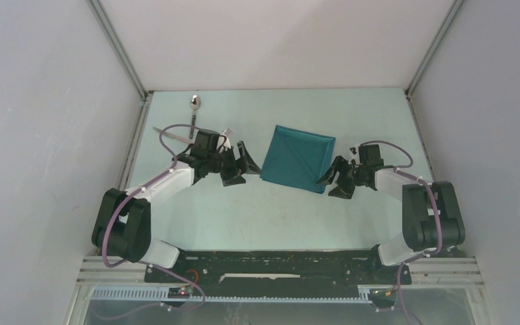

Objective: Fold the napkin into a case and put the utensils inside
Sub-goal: Rotate the upper triangle-folded napkin at the center of the board.

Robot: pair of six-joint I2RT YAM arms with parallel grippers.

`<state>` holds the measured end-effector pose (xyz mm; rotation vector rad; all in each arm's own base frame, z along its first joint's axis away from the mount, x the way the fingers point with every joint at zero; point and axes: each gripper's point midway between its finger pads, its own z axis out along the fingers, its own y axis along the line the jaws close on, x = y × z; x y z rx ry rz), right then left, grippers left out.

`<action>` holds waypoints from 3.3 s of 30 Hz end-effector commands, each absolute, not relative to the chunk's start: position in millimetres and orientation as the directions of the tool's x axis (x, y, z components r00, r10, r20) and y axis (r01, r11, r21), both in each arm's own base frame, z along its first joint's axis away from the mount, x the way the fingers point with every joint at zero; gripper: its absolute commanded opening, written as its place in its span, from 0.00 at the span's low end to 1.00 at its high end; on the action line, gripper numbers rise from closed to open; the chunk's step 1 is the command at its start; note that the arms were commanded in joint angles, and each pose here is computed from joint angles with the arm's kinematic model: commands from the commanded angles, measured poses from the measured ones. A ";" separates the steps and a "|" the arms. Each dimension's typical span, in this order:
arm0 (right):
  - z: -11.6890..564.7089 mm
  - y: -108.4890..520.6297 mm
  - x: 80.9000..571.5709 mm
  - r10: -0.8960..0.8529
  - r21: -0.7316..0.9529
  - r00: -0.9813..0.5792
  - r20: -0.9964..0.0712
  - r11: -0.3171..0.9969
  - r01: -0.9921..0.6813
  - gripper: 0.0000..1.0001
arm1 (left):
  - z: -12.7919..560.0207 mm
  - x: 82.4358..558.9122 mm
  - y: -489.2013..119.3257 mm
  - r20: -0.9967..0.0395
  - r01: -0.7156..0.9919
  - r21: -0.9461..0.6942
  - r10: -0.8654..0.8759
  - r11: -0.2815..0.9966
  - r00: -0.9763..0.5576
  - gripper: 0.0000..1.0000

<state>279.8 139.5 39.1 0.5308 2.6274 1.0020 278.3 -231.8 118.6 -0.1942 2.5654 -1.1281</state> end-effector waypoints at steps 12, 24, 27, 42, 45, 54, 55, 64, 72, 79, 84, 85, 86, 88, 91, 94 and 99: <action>28.3 143.0 289.8 0.446 0.680 -0.884 -0.141 0.693 0.241 0.62 | 123.5 287.7 -236.5 -0.295 0.061 -0.748 -0.249 0.661 -0.923 0.91; 87.3 151.4 283.9 0.237 0.312 -0.811 -0.535 0.948 0.071 0.73 | 137.9 298.1 -219.3 -0.385 0.070 -0.696 -0.290 0.714 -0.876 0.91; 102.3 174.7 293.8 0.232 0.335 -0.794 -0.561 0.942 0.039 0.75 | 143.6 301.0 -205.5 -0.422 0.045 -0.673 -0.333 0.739 -0.843 0.91; 75.8 310.9 364.4 0.368 0.461 -0.806 -0.464 0.877 0.135 0.58 | 155.1 287.9 -164.5 -0.514 0.012 -0.621 -0.396 0.784 -0.761 0.91; 67.6 330.7 364.9 0.309 0.421 -0.822 -0.478 0.902 0.095 0.57 | 151.9 286.5 -166.0 -0.508 0.015 -0.629 -0.396 0.777 -0.765 0.91; 39.2 352.5 370.1 -0.021 0.129 -0.842 -0.538 0.986 -0.107 0.60 | 165.9 285.9 -143.6 -0.571 0.001 -0.601 -0.429 0.799 -0.700 0.90; 38.1 351.7 369.7 -0.046 0.098 -0.839 -0.542 0.988 -0.118 0.59 | 167.3 285.7 -138.9 -0.580 -0.006 -0.595 -0.435 0.804 -0.689 0.90; 16.3 344.0 349.9 -0.132 0.025 -0.873 -0.470 0.986 -0.163 0.40 | 170.3 285.9 -123.3 -0.587 -0.033 -0.598 -0.465 0.801 -0.663 0.90; 8.5 320.1 326.8 -0.197 -0.045 -0.890 -0.411 0.980 -0.196 0.23 | 176.3 289.6 -124.2 -0.587 -0.031 -0.608 -0.475 0.794 -0.656 0.90; 8.5 296.1 311.2 -0.276 -0.086 -0.882 -0.381 0.961 -0.264 0.17 | 181.3 292.3 -125.9 -0.583 -0.029 -0.622 -0.488 0.783 -0.650 0.91; 21.4 313.2 307.6 -0.302 0.065 -0.866 -0.399 0.932 -0.356 0.26 | 180.6 292.9 -128.4 -0.572 -0.030 -0.632 -0.492 0.774 -0.656 0.91; 22.9 313.0 307.8 -0.301 0.074 -0.865 -0.400 0.931 -0.358 0.25 | 181.0 293.0 -129.4 -0.568 -0.028 -0.636 -0.493 0.771 -0.659 0.90; 22.8 308.7 307.9 -0.306 0.060 -0.865 -0.397 0.932 -0.357 0.25 | 181.3 292.9 -129.9 -0.565 -0.029 -0.640 -0.495 0.768 -0.660 0.90; 19.1 294.5 305.6 -0.306 0.036 -0.876 -0.373 0.938 -0.343 0.24 | 183.2 292.1 -130.8 -0.565 -0.024 -0.644 -0.497 0.764 -0.659 0.90; 8.1 270.0 293.2 -0.299 0.027 -0.895 -0.330 0.945 -0.326 0.24 | 183.5 292.7 -131.5 -0.566 -0.020 -0.647 -0.497 0.762 -0.658 0.91; 4.8 246.2 283.8 -0.296 -0.025 -0.907 -0.301 0.953 -0.303 0.24 | 181.6 295.9 -134.1 -0.556 -0.020 -0.654 -0.499 0.756 -0.665 0.91; 11.9 203.2 270.9 -0.262 -0.092 -0.916 -0.305 0.965 -0.246 0.24 | 182.7 301.6 -142.3 -0.531 -0.011 -0.686 -0.511 0.728 -0.676 0.91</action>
